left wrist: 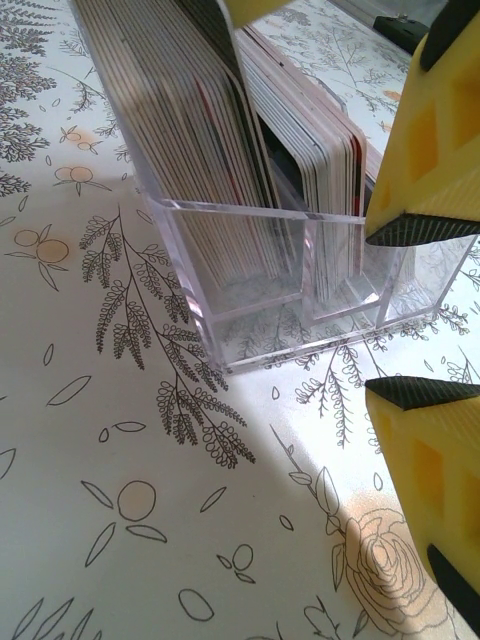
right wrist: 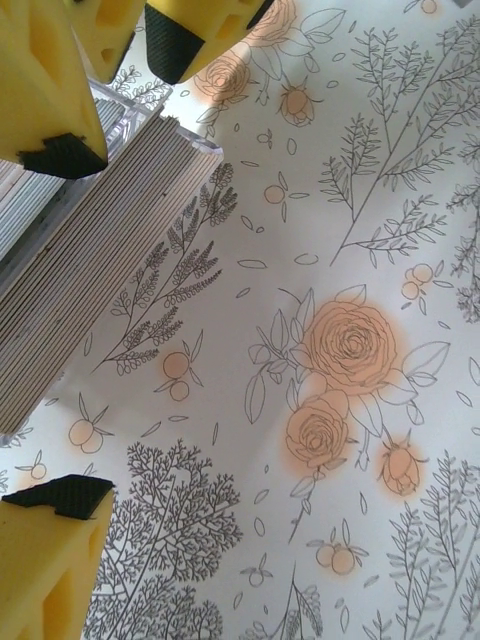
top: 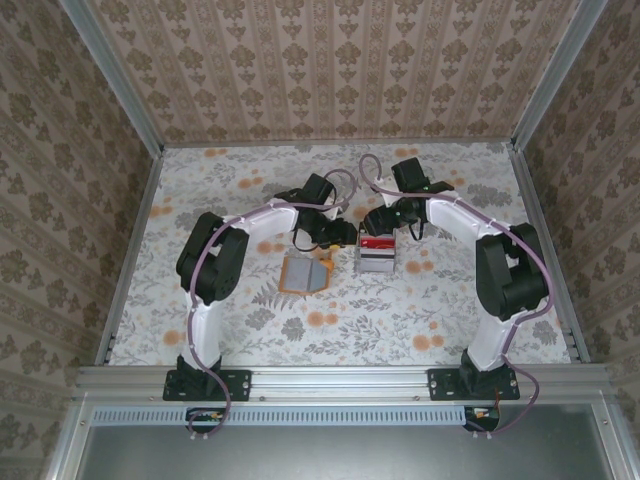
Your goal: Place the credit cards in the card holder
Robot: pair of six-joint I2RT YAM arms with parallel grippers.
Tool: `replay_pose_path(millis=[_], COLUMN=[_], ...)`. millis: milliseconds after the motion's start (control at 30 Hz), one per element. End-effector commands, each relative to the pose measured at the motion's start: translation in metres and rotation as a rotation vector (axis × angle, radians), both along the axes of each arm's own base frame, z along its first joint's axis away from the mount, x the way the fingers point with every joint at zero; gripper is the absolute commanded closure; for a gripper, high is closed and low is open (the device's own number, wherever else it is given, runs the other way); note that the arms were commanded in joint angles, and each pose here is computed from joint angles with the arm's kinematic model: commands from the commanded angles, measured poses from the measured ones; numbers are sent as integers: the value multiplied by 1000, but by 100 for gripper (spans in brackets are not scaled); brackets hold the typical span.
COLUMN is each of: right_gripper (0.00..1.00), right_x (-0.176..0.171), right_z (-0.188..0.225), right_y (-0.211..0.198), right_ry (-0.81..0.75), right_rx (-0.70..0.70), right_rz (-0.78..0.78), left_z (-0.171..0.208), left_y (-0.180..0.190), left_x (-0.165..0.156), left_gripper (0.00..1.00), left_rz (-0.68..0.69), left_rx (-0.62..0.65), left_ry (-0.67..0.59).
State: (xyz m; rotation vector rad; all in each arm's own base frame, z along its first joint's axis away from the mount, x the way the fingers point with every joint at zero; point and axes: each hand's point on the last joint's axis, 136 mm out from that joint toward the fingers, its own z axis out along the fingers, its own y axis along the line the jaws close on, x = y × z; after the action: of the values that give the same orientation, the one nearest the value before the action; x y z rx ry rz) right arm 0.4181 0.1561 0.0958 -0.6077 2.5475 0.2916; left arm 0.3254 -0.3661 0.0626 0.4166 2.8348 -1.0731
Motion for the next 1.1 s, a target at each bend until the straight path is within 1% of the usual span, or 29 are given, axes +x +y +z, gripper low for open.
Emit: replay_pose_path(millis=[0, 100, 300, 567, 667, 733, 867, 967, 1033, 1067], right_gripper=[21, 23, 31, 50, 53, 58, 61, 65, 72, 73], right_x=[9, 8, 6, 4, 2, 1, 0, -1, -1, -1], right_z=[16, 16, 10, 13, 13, 12, 9, 10, 12, 12], right_y=[-8, -5, 1, 13, 15, 17, 19, 20, 21, 21], right_ry=[-68, -74, -50, -45, -41, -35, -23, -24, -21, -20], right_rx=[-7, 8, 36, 91, 104, 107, 117, 119, 126, 128], right_rz=[-39, -36, -12, 29, 40, 48, 56, 62, 66, 70], left_z=[2, 3, 3, 2, 2, 2, 0, 0, 0, 0], left_y=[-5, -5, -6, -7, -7, -7, -7, -7, -7, -7], left_x=[-1, -1, -1, 0, 0, 0, 0, 0, 0, -1], left_gripper=[57, 57, 57, 57, 57, 57, 57, 57, 57, 57], left_rz=[-16, -16, -15, -15, -14, -16, -15, -13, -14, -15], left_rx=[-19, -21, -22, -25, -24, -23, -23, -21, -23, -24], left_ry=[-1, -2, -2, 1, 3, 3, 8, 9, 6, 9])
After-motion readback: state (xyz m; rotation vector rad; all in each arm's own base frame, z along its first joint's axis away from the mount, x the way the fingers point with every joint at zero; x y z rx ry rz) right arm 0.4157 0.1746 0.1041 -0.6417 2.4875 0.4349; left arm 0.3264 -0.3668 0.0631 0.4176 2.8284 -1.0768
